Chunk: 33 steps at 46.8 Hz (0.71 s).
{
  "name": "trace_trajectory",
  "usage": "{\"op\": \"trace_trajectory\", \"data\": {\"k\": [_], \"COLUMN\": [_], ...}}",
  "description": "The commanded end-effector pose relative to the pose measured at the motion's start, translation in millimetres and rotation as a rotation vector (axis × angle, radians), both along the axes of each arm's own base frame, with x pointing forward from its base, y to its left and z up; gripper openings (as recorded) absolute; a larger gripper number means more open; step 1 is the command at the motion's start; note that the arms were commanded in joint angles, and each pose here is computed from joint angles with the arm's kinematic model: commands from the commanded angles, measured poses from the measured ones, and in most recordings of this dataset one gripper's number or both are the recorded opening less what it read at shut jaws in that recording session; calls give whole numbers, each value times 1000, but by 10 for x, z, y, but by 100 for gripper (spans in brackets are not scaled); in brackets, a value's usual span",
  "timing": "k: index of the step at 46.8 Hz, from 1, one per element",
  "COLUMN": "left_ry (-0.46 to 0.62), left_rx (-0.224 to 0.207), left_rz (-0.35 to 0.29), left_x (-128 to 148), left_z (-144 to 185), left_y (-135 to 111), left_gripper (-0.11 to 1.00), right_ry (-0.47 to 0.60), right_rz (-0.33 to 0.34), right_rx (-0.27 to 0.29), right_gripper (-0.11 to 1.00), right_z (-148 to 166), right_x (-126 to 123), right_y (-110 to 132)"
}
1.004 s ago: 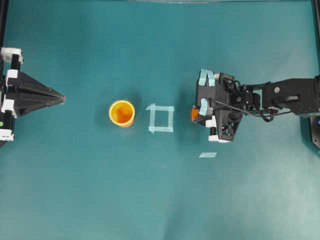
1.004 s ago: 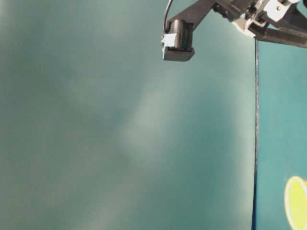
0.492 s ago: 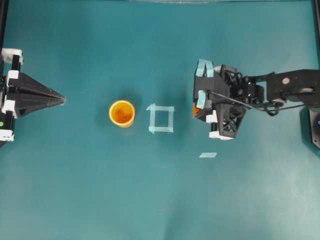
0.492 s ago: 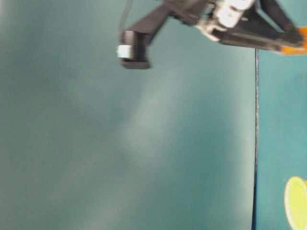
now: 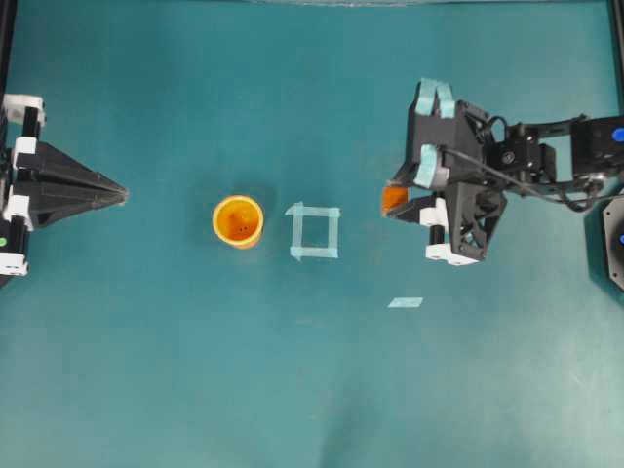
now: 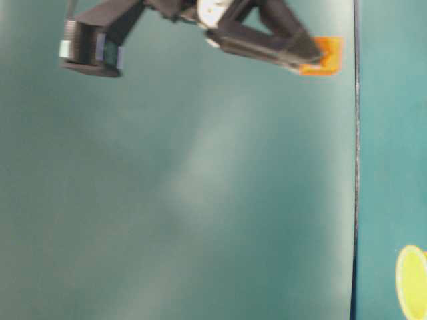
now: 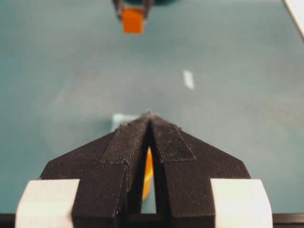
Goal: Move the block backward with right arm.
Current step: 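Lift the cube with the right gripper and carry it backward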
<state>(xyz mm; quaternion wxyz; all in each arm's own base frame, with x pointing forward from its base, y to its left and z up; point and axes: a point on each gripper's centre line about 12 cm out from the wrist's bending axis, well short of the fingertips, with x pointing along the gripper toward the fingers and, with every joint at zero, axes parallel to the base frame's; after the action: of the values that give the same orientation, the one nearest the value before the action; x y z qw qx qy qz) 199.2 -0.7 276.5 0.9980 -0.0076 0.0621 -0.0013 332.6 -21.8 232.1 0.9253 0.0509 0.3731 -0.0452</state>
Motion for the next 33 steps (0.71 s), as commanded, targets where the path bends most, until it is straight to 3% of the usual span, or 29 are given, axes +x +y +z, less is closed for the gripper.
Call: {"op": "trace_trajectory", "data": {"k": [1,14,33], "left_ry": [-29,-29,-29], "left_rx": [4,4,4], "left_rz": [-2,-1,-2], "left_x": [27,27,27], "left_z": [117,117,117], "left_y": [-3,0,-3], "left_gripper": [0,0,0], "right_ry": [-63,-78,-82], "right_rz": [-5,-49,-172], "right_rx": [2,-3,-25], "right_gripper": [40,40,40], "right_z": [260,403,430], "right_x": [34,90,96], "right_y": [-1,-160,-628]}}
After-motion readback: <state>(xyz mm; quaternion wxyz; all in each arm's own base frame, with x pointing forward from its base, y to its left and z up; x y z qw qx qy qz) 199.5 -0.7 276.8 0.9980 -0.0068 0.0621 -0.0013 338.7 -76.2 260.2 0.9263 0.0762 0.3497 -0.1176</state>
